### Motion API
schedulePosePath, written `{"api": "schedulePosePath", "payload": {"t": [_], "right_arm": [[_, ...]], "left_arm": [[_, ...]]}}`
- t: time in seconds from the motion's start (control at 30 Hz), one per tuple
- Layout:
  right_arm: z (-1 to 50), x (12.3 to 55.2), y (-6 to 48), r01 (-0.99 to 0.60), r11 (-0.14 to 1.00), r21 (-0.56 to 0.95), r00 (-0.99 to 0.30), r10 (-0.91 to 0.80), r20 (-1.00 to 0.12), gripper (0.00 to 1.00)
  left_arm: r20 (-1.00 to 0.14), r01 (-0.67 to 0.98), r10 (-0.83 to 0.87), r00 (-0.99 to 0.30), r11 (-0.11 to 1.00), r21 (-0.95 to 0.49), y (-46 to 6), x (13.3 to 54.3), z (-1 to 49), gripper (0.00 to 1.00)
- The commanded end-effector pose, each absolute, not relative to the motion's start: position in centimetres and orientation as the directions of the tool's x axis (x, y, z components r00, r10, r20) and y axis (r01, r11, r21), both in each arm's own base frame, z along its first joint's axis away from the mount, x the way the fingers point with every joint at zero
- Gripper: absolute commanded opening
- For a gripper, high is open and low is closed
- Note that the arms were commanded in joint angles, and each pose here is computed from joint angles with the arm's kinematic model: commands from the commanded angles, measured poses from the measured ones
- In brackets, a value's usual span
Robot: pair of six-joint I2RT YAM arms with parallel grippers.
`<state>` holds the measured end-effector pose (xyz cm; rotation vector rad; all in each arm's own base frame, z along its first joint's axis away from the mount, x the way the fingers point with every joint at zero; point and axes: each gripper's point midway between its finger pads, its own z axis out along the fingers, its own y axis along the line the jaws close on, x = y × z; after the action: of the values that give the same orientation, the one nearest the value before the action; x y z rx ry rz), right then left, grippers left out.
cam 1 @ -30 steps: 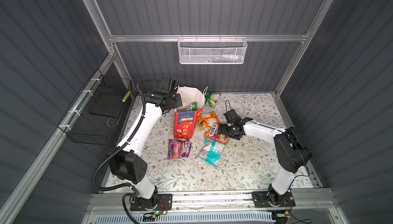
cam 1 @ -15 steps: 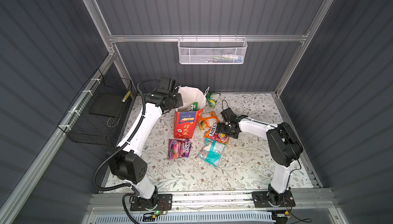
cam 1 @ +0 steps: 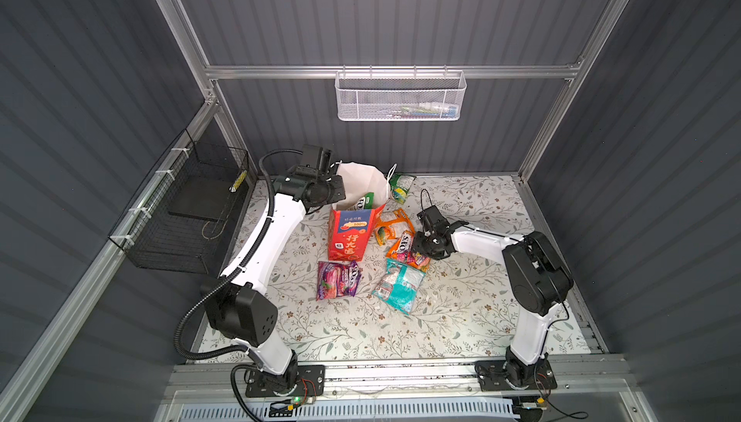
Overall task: Place the snacks into the paper bag
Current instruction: Pick up the snack at the center of the table.
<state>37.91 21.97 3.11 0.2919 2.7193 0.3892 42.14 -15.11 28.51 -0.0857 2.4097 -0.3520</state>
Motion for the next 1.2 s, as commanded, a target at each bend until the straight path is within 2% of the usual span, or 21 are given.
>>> {"api": "schedulePosePath", "payload": {"t": [0.0, 0.47, 1.17], "right_arm": [[2.1, 36.5, 20.8, 0.159, 0.951, 0.267, -0.92, 0.24, -0.308, 0.5], [6.7, 36.5, 19.9, 0.12, 0.93, 0.347, -0.878, 0.262, -0.401, 0.17], [20.2, 32.7, 18.0, -0.032, 0.862, 0.507, -0.733, 0.324, -0.597, 0.13]], "left_arm": [[-0.627, 0.05, -0.153, -0.764, 0.954, -0.294, -15.7, 42.0, 28.8, 0.0], [-0.625, 0.057, -0.151, -0.766, 0.952, -0.3, -15.9, 42.0, 28.8, 0.0], [-0.616, 0.069, -0.151, -0.773, 0.946, -0.317, -16.4, 42.0, 28.6, 0.0]]}}
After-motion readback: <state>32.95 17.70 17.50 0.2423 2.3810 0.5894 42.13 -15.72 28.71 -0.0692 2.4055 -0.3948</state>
